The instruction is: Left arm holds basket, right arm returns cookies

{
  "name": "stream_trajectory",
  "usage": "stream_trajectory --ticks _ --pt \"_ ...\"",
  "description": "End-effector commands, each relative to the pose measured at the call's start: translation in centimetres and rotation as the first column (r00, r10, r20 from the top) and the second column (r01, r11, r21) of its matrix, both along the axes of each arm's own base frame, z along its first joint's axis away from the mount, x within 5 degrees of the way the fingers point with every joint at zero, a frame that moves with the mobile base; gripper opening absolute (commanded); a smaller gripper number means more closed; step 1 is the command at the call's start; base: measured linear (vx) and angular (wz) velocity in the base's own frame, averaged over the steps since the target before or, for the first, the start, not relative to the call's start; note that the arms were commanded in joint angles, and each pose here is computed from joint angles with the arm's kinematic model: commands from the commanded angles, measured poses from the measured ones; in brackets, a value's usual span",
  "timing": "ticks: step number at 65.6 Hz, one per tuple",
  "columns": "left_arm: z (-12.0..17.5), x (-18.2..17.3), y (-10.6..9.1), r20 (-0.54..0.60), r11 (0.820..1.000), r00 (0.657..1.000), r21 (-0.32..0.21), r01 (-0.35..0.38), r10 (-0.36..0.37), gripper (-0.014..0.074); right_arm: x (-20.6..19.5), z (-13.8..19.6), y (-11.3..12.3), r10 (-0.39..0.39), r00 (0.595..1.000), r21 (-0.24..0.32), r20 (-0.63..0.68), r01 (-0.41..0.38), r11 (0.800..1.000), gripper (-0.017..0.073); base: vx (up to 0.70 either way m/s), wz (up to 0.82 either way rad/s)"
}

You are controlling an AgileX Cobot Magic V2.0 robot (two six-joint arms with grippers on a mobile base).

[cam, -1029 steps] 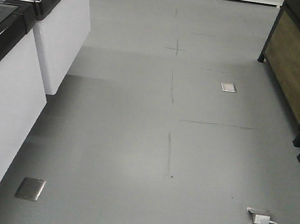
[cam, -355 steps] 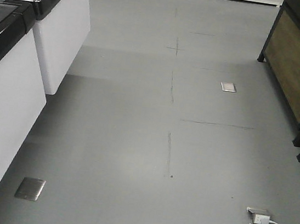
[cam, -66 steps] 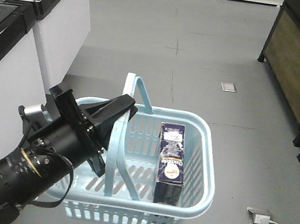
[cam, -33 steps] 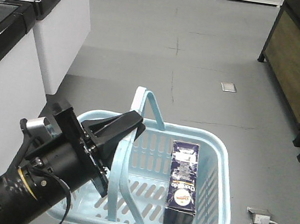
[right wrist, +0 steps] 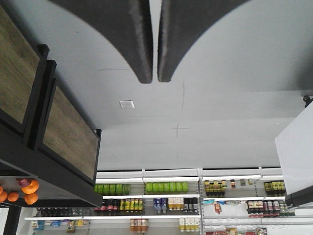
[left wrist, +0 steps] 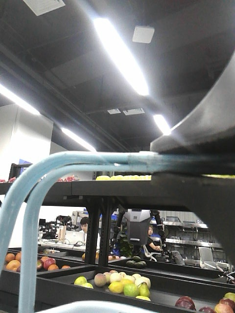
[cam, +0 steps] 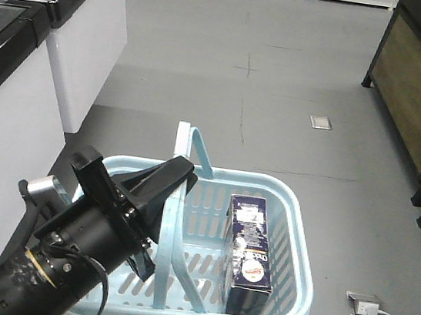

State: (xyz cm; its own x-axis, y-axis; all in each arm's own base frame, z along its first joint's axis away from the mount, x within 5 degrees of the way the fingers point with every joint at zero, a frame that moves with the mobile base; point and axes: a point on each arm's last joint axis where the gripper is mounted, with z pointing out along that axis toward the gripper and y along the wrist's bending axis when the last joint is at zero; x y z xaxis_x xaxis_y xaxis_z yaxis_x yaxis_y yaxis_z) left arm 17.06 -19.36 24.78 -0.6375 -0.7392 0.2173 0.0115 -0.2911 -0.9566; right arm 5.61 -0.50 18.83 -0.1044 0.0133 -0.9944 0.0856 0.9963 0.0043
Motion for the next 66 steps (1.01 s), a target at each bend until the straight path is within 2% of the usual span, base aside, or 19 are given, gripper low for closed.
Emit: stream_trajectory --ticks 1,13,39,66 --pt "3.9 -0.8 0.7 0.219 0.975 0.973 -0.222 -0.023 0.073 -0.0003 0.0 0.1 0.0 0.003 0.998 -0.014 0.064 -0.002 1.0 -0.0009 0.0 0.0" --pt "4.0 -1.3 0.4 0.244 0.976 0.968 -0.218 -0.011 0.065 -0.0003 0.0 0.1 0.0 0.003 0.998 -0.014 0.064 -0.002 1.0 -0.0009 0.0 0.0" --pt "4.0 -2.1 -0.2 0.224 0.973 0.974 -0.231 0.011 0.042 -0.0003 0.0 0.1 0.0 0.003 0.998 -0.015 0.065 -0.002 1.0 -0.0009 0.0 0.0" --pt "3.9 -2.1 -0.2 0.22 0.973 0.974 -0.233 0.007 0.045 -0.0003 0.0 0.1 0.0 0.003 0.998 -0.015 0.065 -0.002 1.0 -0.0009 0.0 0.0"
